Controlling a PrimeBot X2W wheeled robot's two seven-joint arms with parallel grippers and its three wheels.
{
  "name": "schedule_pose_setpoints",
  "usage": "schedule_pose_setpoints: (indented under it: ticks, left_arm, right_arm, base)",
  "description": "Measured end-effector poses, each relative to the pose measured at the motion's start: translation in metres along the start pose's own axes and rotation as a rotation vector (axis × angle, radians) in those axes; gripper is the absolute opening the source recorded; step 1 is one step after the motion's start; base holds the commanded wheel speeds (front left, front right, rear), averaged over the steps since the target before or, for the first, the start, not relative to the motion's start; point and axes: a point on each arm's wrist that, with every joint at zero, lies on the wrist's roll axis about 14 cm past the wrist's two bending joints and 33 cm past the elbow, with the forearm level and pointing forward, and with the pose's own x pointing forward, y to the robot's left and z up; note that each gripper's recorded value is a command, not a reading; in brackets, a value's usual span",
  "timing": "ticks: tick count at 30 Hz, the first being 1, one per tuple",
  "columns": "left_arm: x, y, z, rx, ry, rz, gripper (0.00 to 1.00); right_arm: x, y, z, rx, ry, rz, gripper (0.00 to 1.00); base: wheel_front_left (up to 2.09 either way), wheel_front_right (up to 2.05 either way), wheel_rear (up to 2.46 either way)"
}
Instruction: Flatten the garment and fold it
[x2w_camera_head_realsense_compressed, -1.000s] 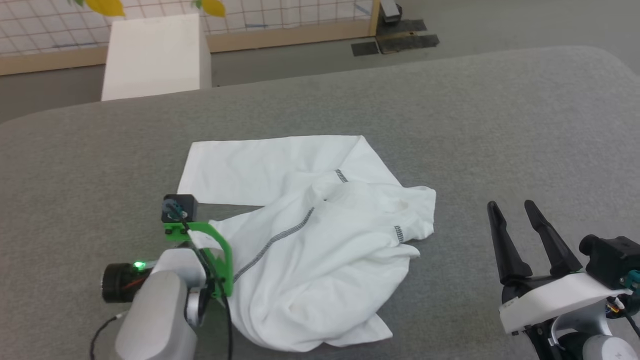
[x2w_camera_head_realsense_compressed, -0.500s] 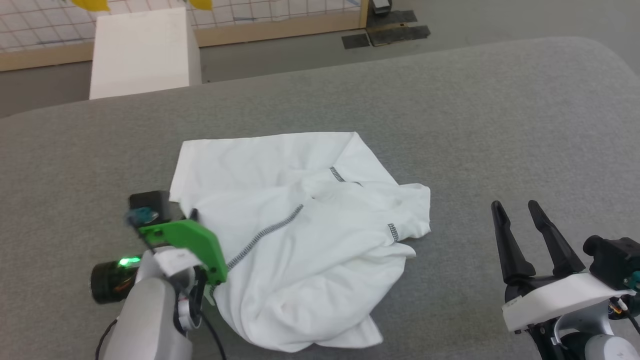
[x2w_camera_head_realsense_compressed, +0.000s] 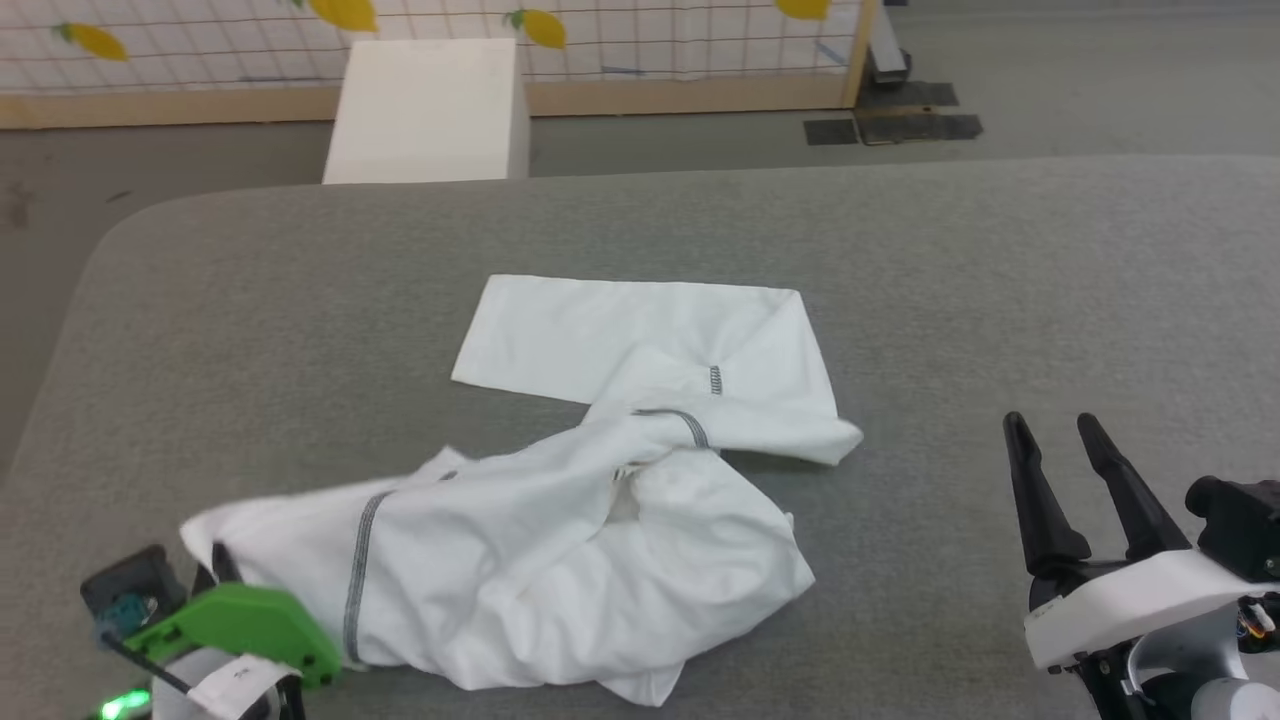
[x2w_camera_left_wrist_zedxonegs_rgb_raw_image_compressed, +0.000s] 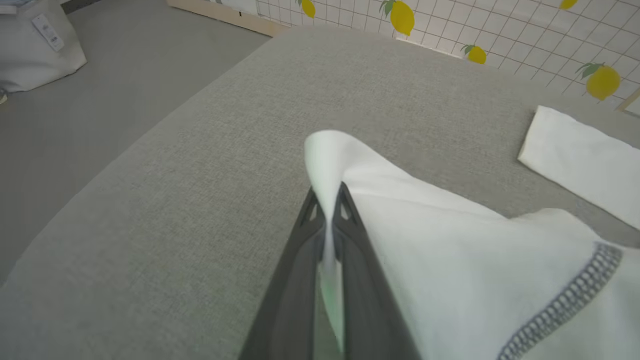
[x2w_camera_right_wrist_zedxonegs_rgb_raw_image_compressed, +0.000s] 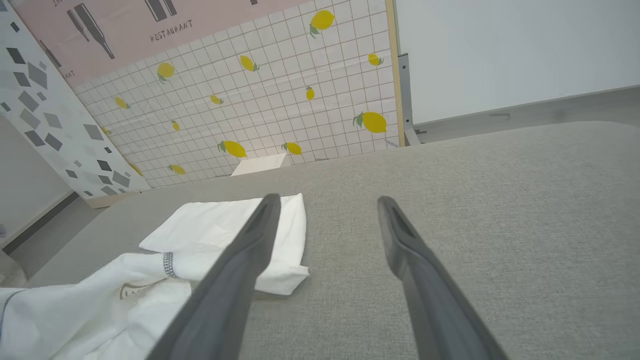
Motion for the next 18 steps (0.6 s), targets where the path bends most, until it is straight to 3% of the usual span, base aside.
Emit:
schedule_pose_setpoints:
  ticks: [2, 4, 5, 11, 18]
  left_arm:
    - [-0.008, 0.015, -0.018, -0.019, 0.068, 0.036, 0.0]
    - [-0.016, 0.015, -0.032, -0.058, 0.121, 0.019, 0.94]
    - [-0.018, 0.013, -0.033, -0.099, 0.125, 0.003, 1.0]
    - [-0.022, 0.0, 0.003, -0.179, -0.119, -0.073, 1.0]
    - [-0.019, -0.017, 0.043, -0.139, -0.32, -0.122, 1.0]
  right_arm:
    - [0.003, 0.005, -0.007, 0.002, 0.033, 0.015, 1.0]
    - [0.006, 0.009, -0.015, 0.001, 0.078, 0.03, 1.0]
    - [0.007, 0.012, -0.019, -0.005, 0.098, 0.038, 1.0]
    - [0.024, 0.033, -0.03, -0.083, 0.157, 0.098, 1.0]
    - [0.06, 0.052, -0.06, -0.154, 0.29, 0.167, 1.0]
  base:
    - [0.0, 0.0, 0.0]
    - [0.0, 0.0, 0.0]
    - [0.0, 0.0, 0.0]
    - [0.0, 0.0, 0.0]
    - [0.0, 0.0, 0.0]
